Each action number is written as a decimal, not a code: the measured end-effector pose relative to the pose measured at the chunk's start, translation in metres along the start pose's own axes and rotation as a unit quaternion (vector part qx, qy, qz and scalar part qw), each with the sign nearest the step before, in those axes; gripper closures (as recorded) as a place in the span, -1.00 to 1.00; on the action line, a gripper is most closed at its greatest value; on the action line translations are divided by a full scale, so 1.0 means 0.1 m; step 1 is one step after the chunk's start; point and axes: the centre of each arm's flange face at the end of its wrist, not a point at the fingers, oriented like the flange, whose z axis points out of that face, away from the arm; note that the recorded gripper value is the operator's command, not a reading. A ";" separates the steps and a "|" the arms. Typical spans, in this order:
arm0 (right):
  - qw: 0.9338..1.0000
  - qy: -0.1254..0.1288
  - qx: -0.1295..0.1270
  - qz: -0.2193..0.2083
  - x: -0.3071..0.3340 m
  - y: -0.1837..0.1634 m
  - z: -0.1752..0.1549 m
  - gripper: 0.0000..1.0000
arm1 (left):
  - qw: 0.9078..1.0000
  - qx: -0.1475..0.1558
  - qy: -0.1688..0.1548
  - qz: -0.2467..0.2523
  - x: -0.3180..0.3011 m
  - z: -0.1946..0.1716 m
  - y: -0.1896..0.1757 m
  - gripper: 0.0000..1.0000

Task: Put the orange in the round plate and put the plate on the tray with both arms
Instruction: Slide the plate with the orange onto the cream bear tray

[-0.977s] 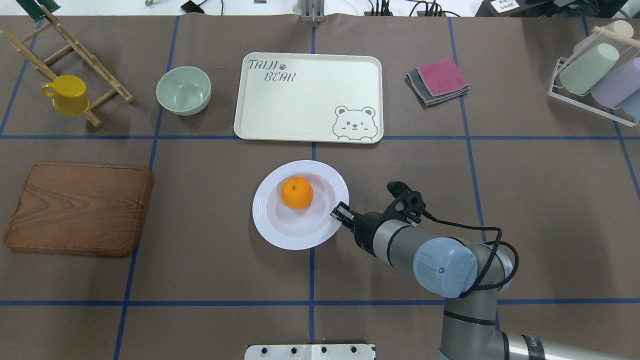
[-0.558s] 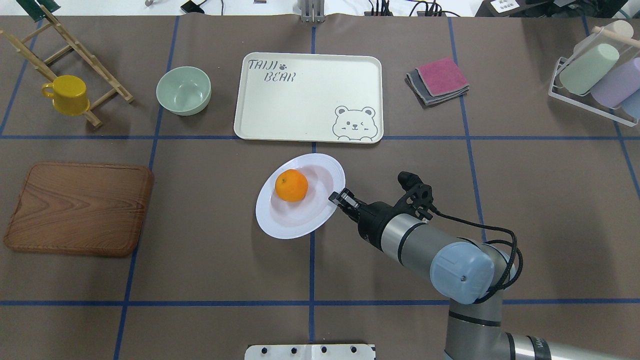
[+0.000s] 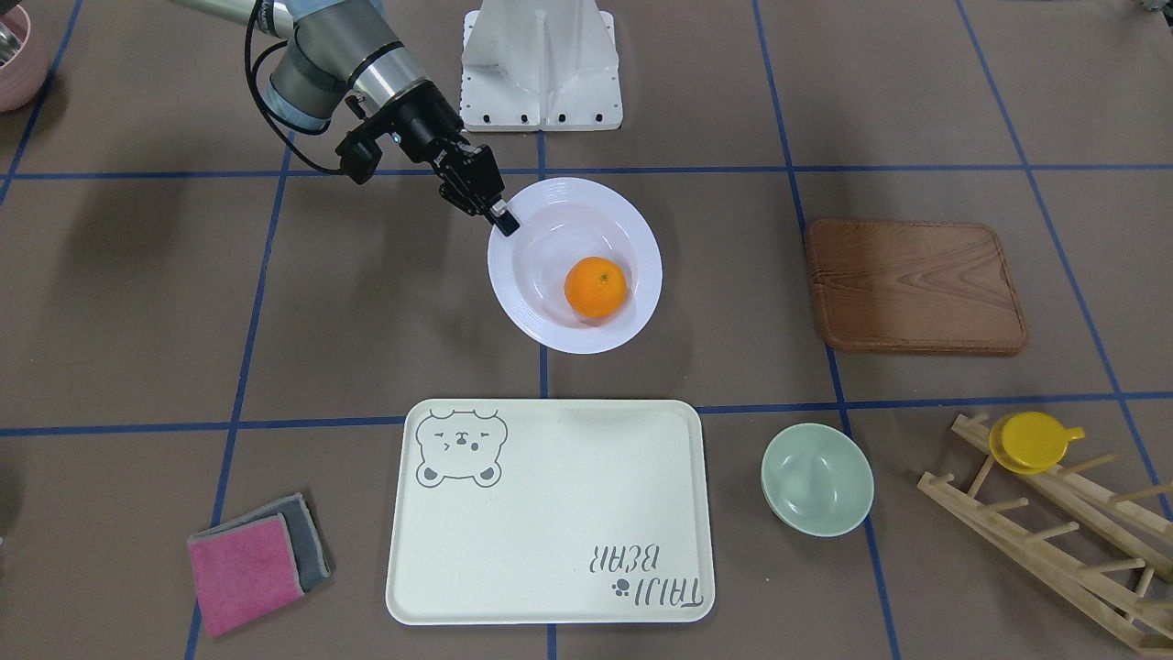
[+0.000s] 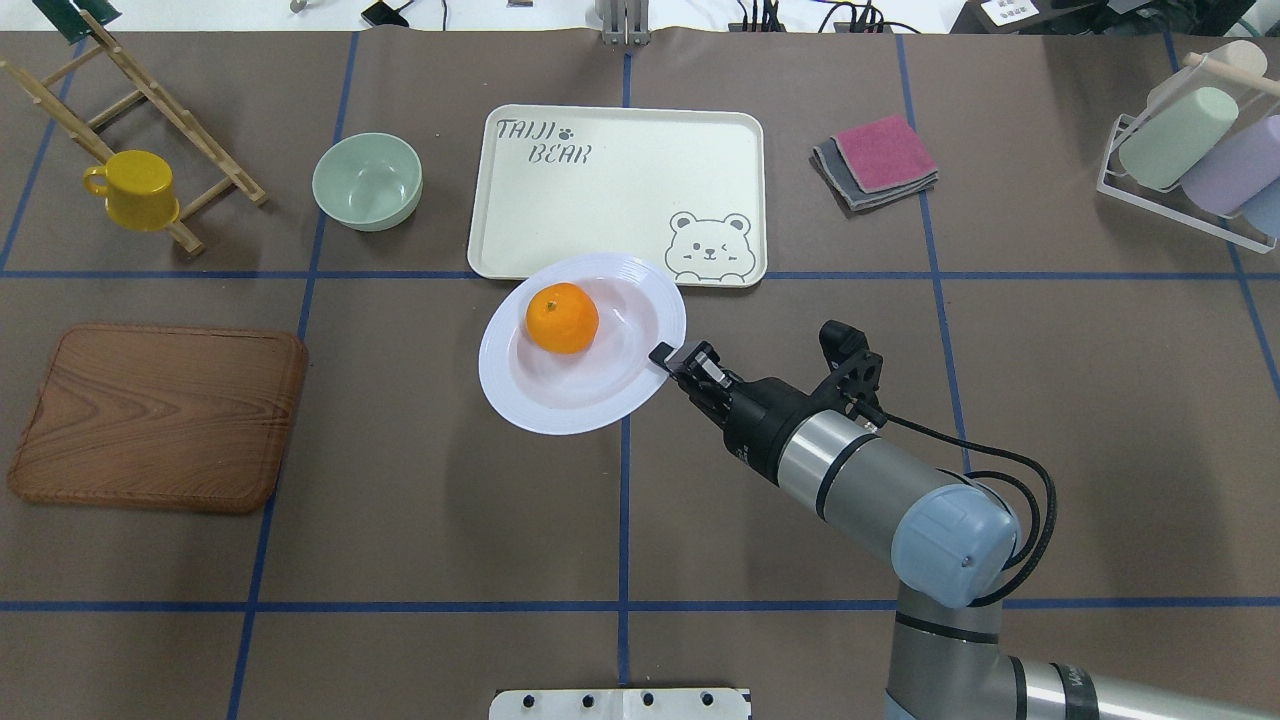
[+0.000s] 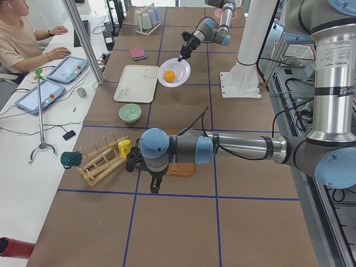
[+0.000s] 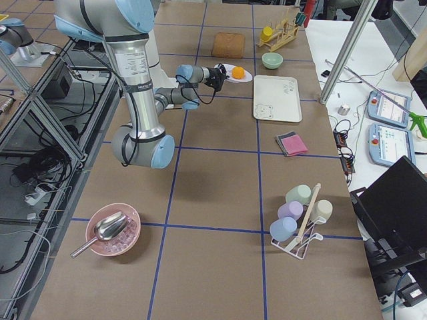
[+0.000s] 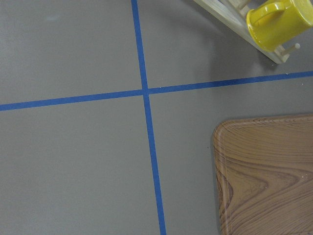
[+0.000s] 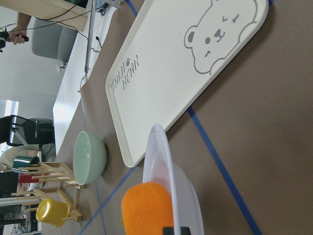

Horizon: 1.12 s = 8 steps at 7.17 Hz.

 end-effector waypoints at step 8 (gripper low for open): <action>0.970 0.031 0.213 0.111 -0.15 -1.02 2.07 -0.99 | 1.000 0.001 0.000 0.003 0.04 -0.01 -0.02 -1.00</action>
